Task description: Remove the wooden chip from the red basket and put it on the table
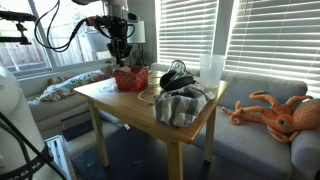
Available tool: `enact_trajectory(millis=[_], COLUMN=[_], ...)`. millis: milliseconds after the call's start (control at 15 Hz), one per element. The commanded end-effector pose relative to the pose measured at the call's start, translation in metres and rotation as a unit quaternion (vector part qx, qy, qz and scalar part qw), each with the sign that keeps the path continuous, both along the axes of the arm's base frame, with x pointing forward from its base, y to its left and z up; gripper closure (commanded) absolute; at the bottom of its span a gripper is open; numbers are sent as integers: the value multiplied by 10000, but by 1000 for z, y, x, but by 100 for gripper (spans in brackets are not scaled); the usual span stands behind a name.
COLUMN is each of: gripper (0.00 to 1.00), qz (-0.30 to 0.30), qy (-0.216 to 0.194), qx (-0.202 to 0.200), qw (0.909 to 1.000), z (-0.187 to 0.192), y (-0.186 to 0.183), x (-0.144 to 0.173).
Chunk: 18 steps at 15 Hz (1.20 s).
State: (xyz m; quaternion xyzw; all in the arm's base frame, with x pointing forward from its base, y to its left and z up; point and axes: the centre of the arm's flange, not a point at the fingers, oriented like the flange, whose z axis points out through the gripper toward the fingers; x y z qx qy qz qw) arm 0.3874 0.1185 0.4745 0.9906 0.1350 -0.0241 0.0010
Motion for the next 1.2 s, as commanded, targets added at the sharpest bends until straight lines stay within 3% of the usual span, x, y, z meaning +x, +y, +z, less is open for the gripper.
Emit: enact_trajectory(millis=[0, 267, 467, 600, 667, 1000, 1067, 1133], gripper=[96, 96, 96, 96, 83, 83, 96, 96], qz=[25, 295, 31, 25, 133, 102, 98, 153], qy=[-274, -777, -1085, -1017, -959, -939, -941, -1066], qx=[85, 217, 450, 191, 249, 172, 172, 203], qw=[9996, 9963, 9931, 9946, 9950, 9954, 9954, 9940], z=[44, 71, 79, 69, 77, 68, 68, 63], y=[-1, 15, 35, 51, 36, 49, 48, 55], x=[-13, -31, -36, -35, -33, -35, -35, -29])
